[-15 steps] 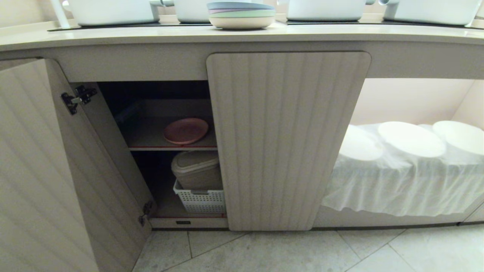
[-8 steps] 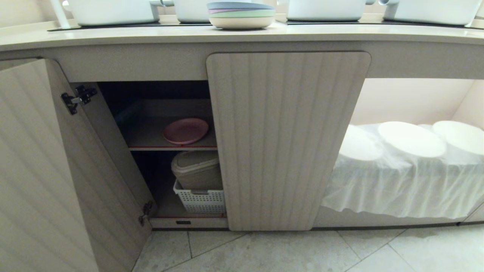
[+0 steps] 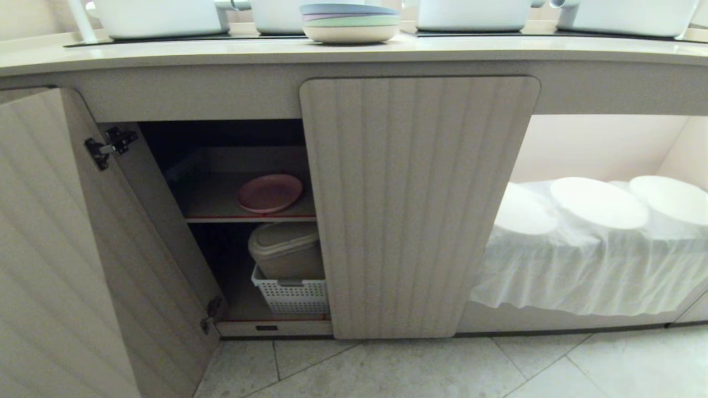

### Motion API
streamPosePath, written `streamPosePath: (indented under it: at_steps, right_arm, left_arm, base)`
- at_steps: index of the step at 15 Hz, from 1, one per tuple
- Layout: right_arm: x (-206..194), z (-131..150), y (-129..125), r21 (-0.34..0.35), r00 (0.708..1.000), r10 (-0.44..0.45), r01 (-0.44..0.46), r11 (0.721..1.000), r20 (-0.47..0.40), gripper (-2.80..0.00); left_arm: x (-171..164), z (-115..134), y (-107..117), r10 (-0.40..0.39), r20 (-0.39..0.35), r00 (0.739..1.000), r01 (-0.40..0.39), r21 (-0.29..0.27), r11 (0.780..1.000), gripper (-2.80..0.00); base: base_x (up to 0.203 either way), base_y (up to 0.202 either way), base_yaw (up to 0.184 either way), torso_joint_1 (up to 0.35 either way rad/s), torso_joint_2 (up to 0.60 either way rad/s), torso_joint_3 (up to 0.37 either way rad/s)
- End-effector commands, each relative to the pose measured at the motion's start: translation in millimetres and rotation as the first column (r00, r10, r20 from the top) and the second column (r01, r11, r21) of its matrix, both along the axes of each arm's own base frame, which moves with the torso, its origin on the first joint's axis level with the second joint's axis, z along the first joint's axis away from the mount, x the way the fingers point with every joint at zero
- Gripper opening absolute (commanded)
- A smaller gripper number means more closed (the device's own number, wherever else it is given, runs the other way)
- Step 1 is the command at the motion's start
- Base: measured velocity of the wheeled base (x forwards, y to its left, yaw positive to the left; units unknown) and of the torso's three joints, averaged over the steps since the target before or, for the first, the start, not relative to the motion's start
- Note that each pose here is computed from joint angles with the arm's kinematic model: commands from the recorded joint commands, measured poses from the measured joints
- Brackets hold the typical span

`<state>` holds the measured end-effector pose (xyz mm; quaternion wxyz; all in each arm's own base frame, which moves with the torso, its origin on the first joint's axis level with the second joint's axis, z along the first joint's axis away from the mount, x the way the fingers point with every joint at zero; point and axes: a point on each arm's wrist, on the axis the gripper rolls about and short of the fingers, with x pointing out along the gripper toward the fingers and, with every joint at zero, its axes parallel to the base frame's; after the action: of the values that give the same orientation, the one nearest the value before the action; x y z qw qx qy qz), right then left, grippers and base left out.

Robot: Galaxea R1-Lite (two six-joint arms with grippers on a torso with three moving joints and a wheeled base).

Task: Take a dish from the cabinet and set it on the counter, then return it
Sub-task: Close the cabinet door

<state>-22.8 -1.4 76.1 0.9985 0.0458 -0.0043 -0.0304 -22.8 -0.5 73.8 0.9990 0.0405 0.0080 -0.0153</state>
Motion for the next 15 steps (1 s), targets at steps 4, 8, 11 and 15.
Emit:
streamPosePath:
  at_steps: [4,8,11,15]
  right_arm:
    - [0.0,0.0,0.0,0.0,1.0,0.0,0.0,1.0,0.0,-2.8]
    - [0.0,0.0,0.0,0.0,1.0,0.0,0.0,1.0,0.0,-2.8]
    - [0.0,0.0,0.0,0.0,1.0,0.0,0.0,1.0,0.0,-2.8]
    - [0.0,0.0,0.0,0.0,1.0,0.0,0.0,1.0,0.0,-2.8]
  left_arm:
    - [0.0,-0.1,0.0,0.001,0.0,1.0,-0.001,-0.014,1.0,-2.8]
    - [0.0,-0.1,0.0,0.001,0.0,1.0,-0.001,-0.012,1.0,-2.8]
    - [0.0,-0.1,0.0,0.001,0.0,1.0,-0.001,-0.011,1.0,-2.8]
    - [0.0,-0.1,-0.1,-0.004,0.0,1.0,0.004,-0.011,1.0,-2.8]
  base:
    - [0.002,0.159,-0.001,0.003,0.0,0.004]
    - [0.0,0.194,-0.001,0.002,0.0,0.003]
    - [0.0,0.096,-0.002,-0.001,0.0,0.002]
    - [0.0,0.0,0.0,0.0,0.0,0.0]
